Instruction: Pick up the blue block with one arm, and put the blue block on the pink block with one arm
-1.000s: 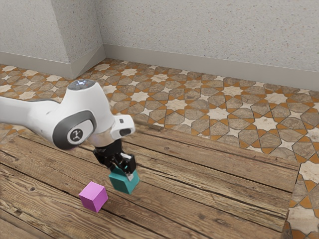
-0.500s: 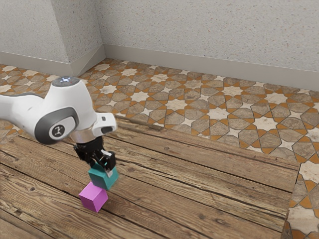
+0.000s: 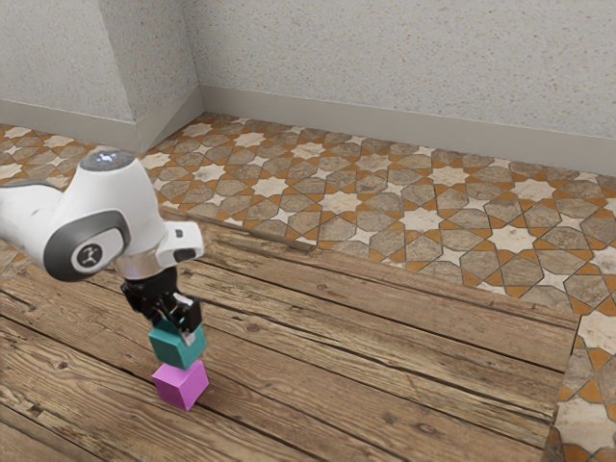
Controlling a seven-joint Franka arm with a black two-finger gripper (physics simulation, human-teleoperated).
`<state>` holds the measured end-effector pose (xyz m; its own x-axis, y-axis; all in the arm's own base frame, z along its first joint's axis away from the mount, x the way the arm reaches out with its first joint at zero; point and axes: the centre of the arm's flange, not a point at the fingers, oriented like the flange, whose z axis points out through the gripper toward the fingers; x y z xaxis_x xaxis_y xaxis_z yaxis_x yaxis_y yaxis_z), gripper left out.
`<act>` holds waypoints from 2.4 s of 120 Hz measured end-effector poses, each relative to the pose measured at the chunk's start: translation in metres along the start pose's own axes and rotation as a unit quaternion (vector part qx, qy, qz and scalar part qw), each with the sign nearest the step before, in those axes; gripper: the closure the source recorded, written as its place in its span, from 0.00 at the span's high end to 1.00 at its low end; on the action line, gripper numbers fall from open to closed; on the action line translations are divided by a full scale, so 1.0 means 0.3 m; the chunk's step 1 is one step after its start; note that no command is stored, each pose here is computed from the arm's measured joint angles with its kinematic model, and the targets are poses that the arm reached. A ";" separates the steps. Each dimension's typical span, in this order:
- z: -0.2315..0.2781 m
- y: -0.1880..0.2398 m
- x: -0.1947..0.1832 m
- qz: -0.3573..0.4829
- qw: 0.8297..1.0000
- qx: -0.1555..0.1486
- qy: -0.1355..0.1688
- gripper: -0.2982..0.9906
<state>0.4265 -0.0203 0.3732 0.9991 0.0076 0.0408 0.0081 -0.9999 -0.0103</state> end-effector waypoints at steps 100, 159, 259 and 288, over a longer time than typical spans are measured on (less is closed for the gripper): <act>0.004 -0.029 -0.045 0.002 1.000 -0.002 -0.003 0.50; 0.008 -0.038 -0.039 0.000 1.000 0.001 -0.005 0.50; -0.016 -0.040 -0.033 0.009 1.000 -0.004 0.005 0.71; -0.090 -0.052 -0.008 0.009 1.000 -0.007 0.018 0.74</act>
<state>0.4230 -0.0050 0.4002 0.9970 -0.0104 0.0765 -0.0105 -0.9999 0.0019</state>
